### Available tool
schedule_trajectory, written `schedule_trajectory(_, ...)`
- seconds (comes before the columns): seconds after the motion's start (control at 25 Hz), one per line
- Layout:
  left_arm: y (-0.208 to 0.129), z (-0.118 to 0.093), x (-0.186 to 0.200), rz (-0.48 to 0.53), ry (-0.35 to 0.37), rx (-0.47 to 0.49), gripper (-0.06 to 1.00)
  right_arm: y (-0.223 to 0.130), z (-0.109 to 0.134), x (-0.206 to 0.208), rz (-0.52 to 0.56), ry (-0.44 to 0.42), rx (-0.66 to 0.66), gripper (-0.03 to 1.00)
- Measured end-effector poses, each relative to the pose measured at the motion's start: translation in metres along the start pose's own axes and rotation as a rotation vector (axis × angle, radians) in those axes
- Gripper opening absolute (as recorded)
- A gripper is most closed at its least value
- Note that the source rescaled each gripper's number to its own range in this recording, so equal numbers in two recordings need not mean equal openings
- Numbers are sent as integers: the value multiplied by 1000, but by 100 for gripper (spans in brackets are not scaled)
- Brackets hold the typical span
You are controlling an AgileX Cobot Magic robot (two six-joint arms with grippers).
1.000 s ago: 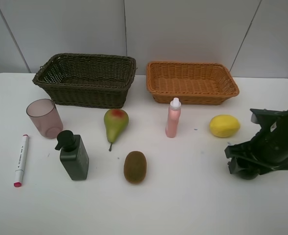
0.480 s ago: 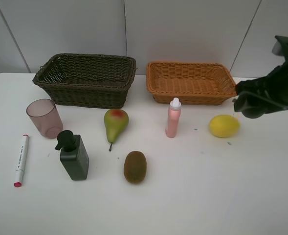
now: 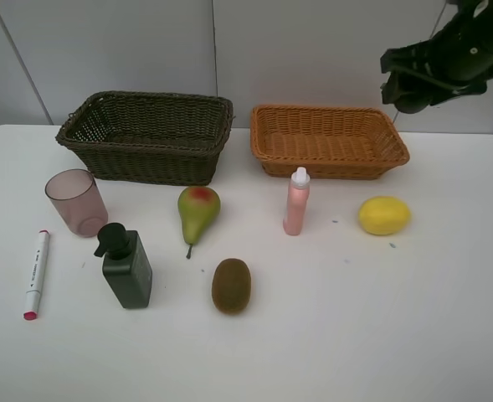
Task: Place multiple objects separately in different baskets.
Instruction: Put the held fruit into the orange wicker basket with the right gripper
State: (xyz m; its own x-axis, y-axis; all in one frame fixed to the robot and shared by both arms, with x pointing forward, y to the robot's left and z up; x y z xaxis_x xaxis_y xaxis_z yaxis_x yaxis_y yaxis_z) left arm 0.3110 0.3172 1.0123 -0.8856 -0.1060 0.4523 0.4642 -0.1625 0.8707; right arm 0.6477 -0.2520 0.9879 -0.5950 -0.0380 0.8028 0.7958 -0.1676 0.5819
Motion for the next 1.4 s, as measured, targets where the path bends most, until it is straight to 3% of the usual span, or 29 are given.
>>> schedule_trajectory(0.44,0,0,0,0,0,0,89,21,9,-100,79,-30,14,57)
schedule_trajectory(0.68,0,0,0,0,0,0,89,13,8,-136,115,-39,17,57)
schedule_trajectory(1.04,0,0,0,0,0,0,89,-9,3,-165,179,-56,20,57)
schedule_trajectory(1.4,0,0,0,0,0,0,89,-9,3,-166,177,-56,21,57)
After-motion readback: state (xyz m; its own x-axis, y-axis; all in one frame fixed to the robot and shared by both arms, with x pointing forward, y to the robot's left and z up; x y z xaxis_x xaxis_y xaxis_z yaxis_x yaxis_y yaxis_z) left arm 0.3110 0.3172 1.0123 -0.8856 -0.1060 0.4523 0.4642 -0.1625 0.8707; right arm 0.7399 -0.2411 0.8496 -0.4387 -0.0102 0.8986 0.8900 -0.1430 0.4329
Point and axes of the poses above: a point on each arm's last joint axis where the gripper is mounted, x pointing back along that axis away from the gripper, z along the wrist's bending axis when the last joint is at zero, y = z × x, the point moved 9 cm from there along -x, pointing out along that axis toward the gripper, and after that the axes turned 11 degrees about -x, right-handed, at the moved point
